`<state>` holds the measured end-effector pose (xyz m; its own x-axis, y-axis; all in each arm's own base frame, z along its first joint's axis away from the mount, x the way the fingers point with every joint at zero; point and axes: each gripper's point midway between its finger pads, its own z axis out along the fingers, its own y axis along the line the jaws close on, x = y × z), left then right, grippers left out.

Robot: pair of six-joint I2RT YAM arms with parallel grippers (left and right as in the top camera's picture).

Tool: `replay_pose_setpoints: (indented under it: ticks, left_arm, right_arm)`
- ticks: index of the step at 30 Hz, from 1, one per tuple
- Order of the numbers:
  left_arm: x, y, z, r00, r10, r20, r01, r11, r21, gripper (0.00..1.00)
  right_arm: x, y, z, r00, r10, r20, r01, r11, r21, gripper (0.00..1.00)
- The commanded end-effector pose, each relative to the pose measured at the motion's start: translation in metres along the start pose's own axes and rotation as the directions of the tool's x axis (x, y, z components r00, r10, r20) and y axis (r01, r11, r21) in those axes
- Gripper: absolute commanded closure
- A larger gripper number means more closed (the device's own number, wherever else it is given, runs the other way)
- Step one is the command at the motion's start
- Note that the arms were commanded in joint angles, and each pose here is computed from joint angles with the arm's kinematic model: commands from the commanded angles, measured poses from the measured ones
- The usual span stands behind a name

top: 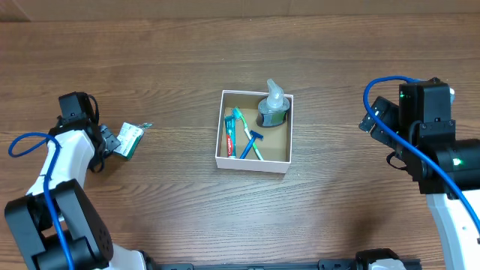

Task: Pack container
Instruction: 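Release the razor and move the left gripper over the soap package, then lower the left gripper onto the green soap package and grasp it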

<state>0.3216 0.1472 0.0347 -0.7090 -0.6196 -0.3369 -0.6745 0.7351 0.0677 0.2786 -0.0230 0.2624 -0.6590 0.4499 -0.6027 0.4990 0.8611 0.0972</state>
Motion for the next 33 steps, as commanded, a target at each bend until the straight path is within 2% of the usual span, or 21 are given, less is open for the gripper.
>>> replay_pose_setpoints:
  ticks: [1, 2, 3, 7, 8, 12, 16, 21, 24, 27, 30, 33]
  left_arm:
    - [-0.008, -0.02, 0.006, 0.997, 0.083, 0.012, -0.083, 0.991, 0.104, 0.81]
    - [-0.009, -0.025, 0.007, 0.995, 0.098, 0.019, -0.099, 0.987, 0.127, 0.74]
    - [-0.01, -0.028, 0.006, 0.994, 0.107, 0.026, -0.109, 0.983, 0.145, 0.7]
    - [-0.014, -0.03, 0.006, 0.993, 0.109, 0.043, -0.114, 0.982, 0.153, 0.93]
    - [-0.014, -0.03, 0.006, 0.993, 0.108, 0.044, -0.114, 0.982, 0.15, 0.96]
    - [-0.013, -0.028, 0.006, 0.993, 0.109, 0.04, -0.114, 0.983, 0.143, 0.95]
    - [-0.006, -0.027, 0.013, 0.993, 0.11, 0.031, -0.114, 0.983, 0.141, 0.88]
    - [0.004, -0.027, 0.026, 0.993, 0.118, -0.007, -0.116, 0.984, 0.137, 0.85]
    - [0.012, -0.027, 0.033, 0.991, 0.125, -0.042, -0.118, 0.984, 0.135, 0.86]
    - [0.022, -0.038, 0.035, 0.988, 0.131, -0.082, -0.112, 0.973, 0.203, 0.96]
    - [0.025, -0.052, 0.027, 0.987, 0.13, -0.093, -0.098, 0.951, 0.293, 0.96]
    - [0.02, -0.045, 0.022, 0.991, 0.105, -0.082, -0.081, 0.963, 0.256, 0.92]
  right_arm:
    - [-0.006, -0.001, -0.006, 1.0, 0.013, 0.025, -0.013, 1.0, -0.004, 0.0]
    - [-0.006, -0.001, -0.006, 1.0, 0.013, 0.025, -0.012, 1.0, -0.004, 0.0]
    - [-0.006, -0.001, -0.006, 1.0, 0.013, 0.025, -0.013, 1.0, -0.004, 0.0]
    - [-0.006, -0.001, -0.006, 1.0, 0.013, 0.025, -0.012, 1.0, -0.004, 0.0]
    - [-0.006, -0.001, -0.006, 1.0, 0.013, 0.025, -0.012, 1.0, -0.004, 0.0]
    - [-0.006, -0.001, -0.006, 1.0, 0.013, 0.025, -0.012, 1.0, -0.004, 0.0]
    - [-0.006, -0.001, -0.006, 1.0, 0.013, 0.025, -0.013, 1.0, -0.004, 0.0]
    - [-0.006, -0.001, -0.006, 1.0, 0.013, 0.025, -0.012, 1.0, -0.004, 0.0]
    - [-0.006, -0.001, -0.006, 1.0, 0.013, 0.025, -0.013, 1.0, -0.004, 0.0]
    - [-0.006, -0.001, -0.006, 1.0, 0.013, 0.025, -0.013, 1.0, -0.004, 0.0]
    - [-0.006, -0.001, -0.006, 1.0, 0.013, 0.025, -0.012, 1.0, -0.004, 0.0]
    - [-0.006, -0.001, -0.006, 1.0, 0.013, 0.025, -0.012, 1.0, -0.004, 0.0]
